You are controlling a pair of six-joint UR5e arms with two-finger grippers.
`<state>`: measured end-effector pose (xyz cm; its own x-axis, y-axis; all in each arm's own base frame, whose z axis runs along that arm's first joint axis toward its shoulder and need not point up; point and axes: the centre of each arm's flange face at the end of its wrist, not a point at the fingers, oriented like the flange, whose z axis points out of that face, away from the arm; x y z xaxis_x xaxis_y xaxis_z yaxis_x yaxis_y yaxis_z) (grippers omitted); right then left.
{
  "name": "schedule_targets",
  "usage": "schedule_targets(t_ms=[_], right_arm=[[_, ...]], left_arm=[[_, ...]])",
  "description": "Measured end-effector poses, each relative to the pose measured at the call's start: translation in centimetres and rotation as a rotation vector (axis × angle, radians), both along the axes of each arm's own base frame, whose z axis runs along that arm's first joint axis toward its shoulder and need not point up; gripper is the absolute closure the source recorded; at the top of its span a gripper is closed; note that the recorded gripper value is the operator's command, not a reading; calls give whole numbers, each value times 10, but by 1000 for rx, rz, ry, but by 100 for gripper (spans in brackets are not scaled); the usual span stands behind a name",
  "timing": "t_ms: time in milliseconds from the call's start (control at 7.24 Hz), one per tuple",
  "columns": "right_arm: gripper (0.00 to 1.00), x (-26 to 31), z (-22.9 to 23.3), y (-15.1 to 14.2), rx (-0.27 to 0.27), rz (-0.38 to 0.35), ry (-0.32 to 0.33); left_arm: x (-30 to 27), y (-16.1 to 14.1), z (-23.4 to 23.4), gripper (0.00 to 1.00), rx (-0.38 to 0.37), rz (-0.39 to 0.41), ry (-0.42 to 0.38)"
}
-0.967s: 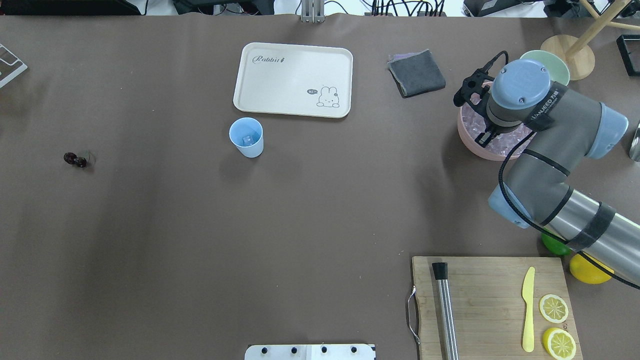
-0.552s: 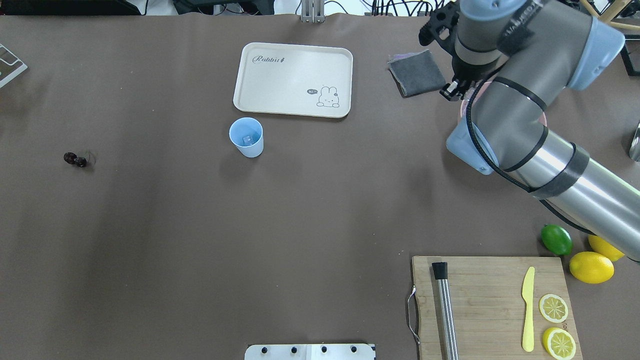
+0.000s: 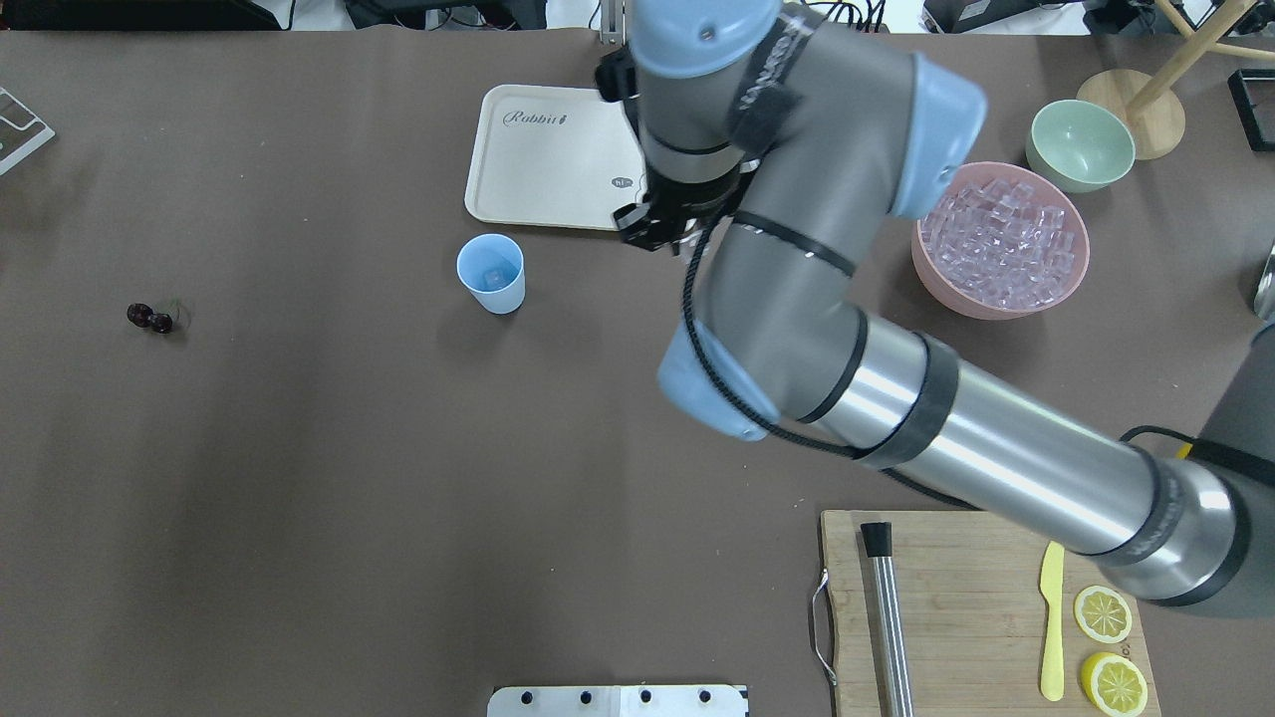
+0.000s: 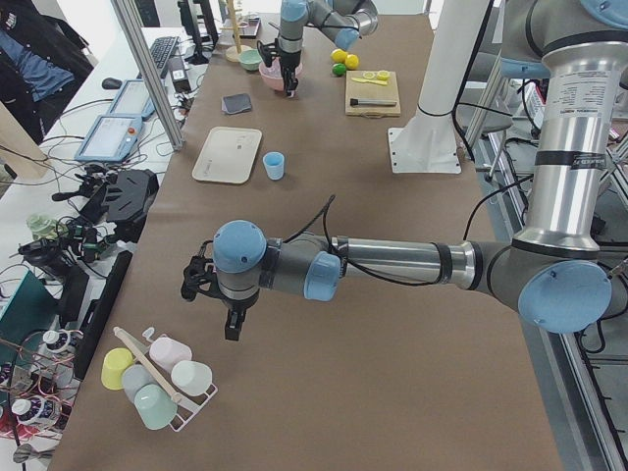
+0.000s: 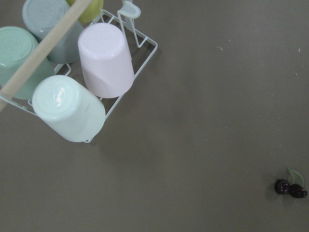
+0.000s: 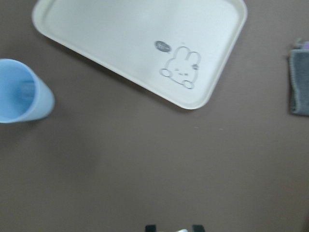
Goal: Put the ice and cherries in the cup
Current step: 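Carry the third ice cube over the light-blue cup and release it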
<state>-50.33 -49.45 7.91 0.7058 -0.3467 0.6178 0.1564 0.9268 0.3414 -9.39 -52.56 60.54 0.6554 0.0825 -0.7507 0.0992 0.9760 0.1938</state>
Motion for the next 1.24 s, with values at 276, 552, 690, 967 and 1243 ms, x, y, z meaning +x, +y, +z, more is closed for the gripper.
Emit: schedule_targets(t_ms=[276,552,690,967,1243], right_arm=[[83,-99,-54,26,-41,83,-103],[82,-139,-76,10,-15,149,-148],[82,-144,-69,-2,9,182,-149],[81,-152,-48,-11,49,237,-138],[60,-163,-46,2,60,247,-143]], left_arm=[[0,-1,-2,2,4,-1,0],[0,0,0,2,1,1,0],[0,0,0,2,1,1,0],[0,1,2,2,-2,2,2],[1,1,4,2,-6,3,1]])
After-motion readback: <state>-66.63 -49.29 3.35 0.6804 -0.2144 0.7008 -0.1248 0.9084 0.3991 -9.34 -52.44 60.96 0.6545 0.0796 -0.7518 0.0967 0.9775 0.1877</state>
